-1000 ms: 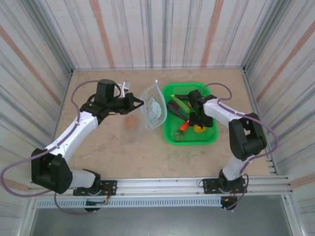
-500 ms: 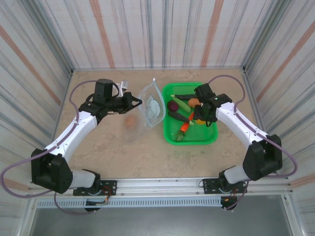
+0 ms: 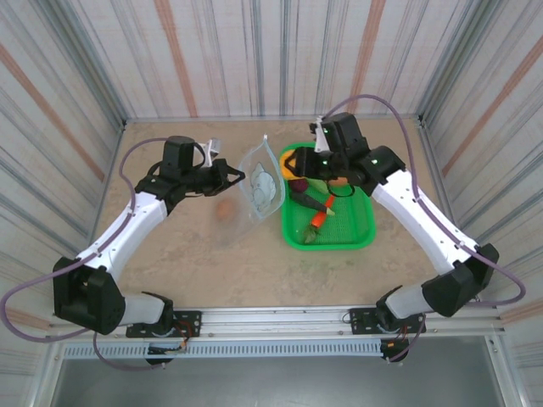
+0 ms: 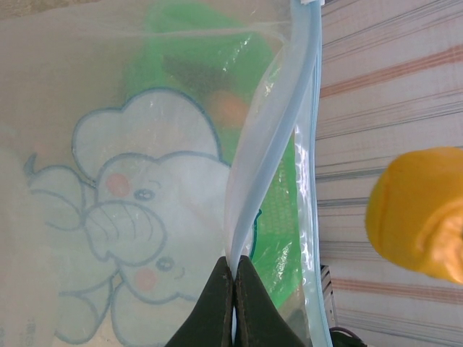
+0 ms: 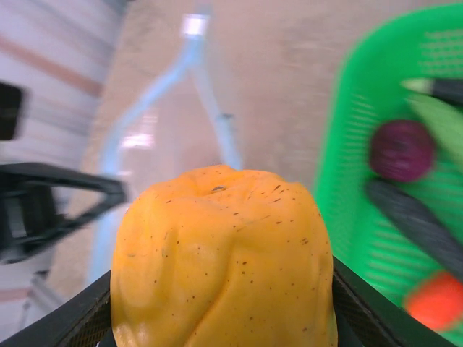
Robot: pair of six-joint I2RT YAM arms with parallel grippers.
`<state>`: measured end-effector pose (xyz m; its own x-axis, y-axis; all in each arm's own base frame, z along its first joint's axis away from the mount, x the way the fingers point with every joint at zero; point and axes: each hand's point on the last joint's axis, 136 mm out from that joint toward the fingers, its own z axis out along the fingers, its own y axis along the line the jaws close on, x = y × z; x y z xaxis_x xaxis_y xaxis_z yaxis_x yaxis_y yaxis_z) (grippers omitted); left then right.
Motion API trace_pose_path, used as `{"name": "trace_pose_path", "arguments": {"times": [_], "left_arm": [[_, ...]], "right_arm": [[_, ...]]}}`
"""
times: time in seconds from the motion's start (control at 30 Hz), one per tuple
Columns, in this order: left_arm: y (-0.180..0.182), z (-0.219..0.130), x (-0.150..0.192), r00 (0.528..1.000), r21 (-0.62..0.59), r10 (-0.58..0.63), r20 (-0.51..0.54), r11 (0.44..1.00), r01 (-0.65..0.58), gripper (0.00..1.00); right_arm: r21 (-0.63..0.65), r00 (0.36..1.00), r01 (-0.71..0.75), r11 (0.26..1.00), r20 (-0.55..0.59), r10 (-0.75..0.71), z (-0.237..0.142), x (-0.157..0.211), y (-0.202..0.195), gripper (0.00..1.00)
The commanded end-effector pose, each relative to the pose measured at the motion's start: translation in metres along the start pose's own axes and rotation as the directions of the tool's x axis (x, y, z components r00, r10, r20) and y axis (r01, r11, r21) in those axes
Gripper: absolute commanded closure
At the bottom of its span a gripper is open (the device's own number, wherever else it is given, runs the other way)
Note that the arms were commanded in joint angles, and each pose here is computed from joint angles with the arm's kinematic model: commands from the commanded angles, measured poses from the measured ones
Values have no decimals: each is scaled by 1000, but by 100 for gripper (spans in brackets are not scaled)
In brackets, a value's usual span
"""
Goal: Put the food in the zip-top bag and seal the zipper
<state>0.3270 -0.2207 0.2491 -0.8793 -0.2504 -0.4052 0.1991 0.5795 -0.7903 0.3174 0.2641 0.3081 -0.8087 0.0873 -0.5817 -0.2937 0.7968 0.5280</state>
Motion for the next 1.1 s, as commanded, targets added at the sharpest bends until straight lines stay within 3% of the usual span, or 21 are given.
{"name": "trace_pose_path", "arguments": {"times": [0.0, 0.2, 0.57, 0.63, 0.73, 0.77, 1.07], "left_arm": [[-18, -12, -5, 998, 48, 57, 24, 997, -58, 100], [-23, -27, -17, 995, 66, 63, 77, 995, -68, 100], [-33, -37, -27, 992, 149, 48, 118, 987, -66, 100], [-33, -37, -28, 992, 151, 48, 120, 986, -66, 100], [-33, -37, -28, 992, 151, 46, 121, 986, -65, 100], [-31, -38, -29, 991, 148, 44, 123, 987, -62, 100], [-28, -38, -29, 991, 139, 31, 127, 989, -49, 100]], "right_arm": [[-118, 999, 14, 993, -34, -18, 21, 3, 43, 45], [-106, 992, 20, 994, -119, -33, 59, 29, 53, 45], [-175, 968, -28, 984, -250, -17, 84, 73, 66, 41], [-189, 963, -27, 982, -268, -25, 85, 79, 71, 35], [-153, 963, -16, 988, -267, -26, 85, 81, 66, 11], [-153, 963, -17, 988, -269, -25, 84, 81, 66, 9], [-160, 969, -2, 987, -246, -37, 71, 71, 66, 12]]}}
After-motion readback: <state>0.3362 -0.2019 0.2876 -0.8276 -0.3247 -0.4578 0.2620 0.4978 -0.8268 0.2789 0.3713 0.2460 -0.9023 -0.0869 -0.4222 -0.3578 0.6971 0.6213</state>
